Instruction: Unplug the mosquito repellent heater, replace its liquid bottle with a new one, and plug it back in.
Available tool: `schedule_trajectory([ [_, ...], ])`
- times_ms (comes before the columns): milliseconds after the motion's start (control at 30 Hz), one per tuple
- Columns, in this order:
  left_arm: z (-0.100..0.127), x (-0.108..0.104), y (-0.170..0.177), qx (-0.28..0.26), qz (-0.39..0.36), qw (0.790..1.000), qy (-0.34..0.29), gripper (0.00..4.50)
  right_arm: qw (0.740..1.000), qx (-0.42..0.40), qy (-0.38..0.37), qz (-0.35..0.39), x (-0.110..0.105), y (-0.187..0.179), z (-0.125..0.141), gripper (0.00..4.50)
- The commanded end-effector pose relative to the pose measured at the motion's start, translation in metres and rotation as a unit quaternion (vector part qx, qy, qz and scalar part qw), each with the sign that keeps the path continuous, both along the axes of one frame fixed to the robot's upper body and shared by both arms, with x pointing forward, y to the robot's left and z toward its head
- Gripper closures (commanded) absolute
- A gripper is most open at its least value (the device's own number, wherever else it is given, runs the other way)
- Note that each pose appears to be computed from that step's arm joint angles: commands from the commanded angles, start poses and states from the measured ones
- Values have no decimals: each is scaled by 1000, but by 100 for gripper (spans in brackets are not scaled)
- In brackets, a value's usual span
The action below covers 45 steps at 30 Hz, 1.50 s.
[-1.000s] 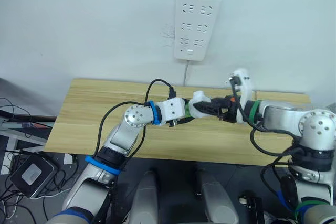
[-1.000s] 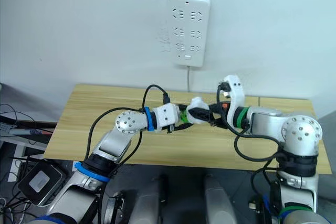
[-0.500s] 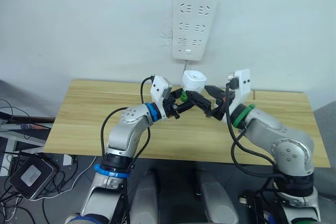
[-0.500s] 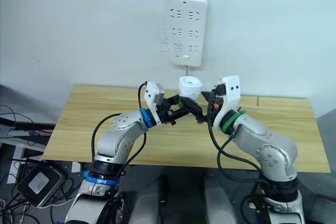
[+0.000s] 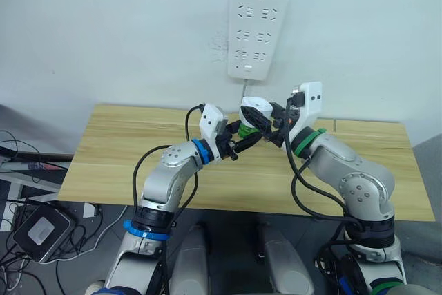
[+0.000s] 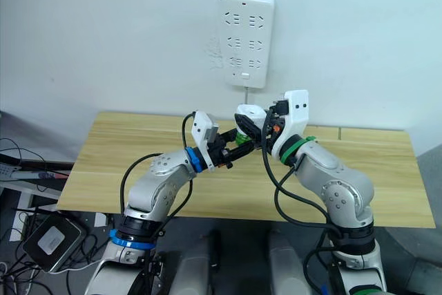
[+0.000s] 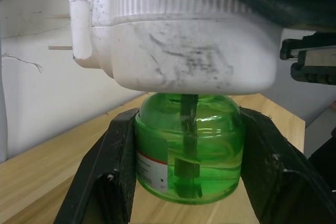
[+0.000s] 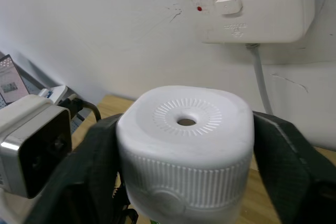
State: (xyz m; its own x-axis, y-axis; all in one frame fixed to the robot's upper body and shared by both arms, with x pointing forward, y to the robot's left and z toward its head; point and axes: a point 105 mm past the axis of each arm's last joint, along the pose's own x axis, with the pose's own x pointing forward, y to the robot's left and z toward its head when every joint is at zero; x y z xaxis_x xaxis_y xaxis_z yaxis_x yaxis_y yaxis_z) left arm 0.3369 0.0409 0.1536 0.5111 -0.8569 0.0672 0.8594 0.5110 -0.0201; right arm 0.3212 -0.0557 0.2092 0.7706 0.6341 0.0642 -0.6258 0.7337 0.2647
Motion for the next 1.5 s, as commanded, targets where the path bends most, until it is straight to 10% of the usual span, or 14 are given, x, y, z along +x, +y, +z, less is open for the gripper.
schedule_trajectory([
  [33, 15, -6, -3, -10, -6, 999, -37, 222, 1000, -1, -13, 11, -4, 2, 3, 138],
  [267, 13, -2, 2, 24, 18, 997, -77, 222, 1000, 19, -6, -4, 0, -3, 4, 138],
  [500, 4, -13, 51, 31, 69, 995, -60, 1, 997, -18, -54, -49, 1, -29, -1, 138],
  [867, 12, -10, 118, 20, 207, 977, -46, 0, 983, -107, -130, -76, -12, -56, -22, 138],
  [1500, 106, 48, 68, 80, -29, 985, -153, 0, 985, -25, -147, -88, -14, -58, 22, 138],
])
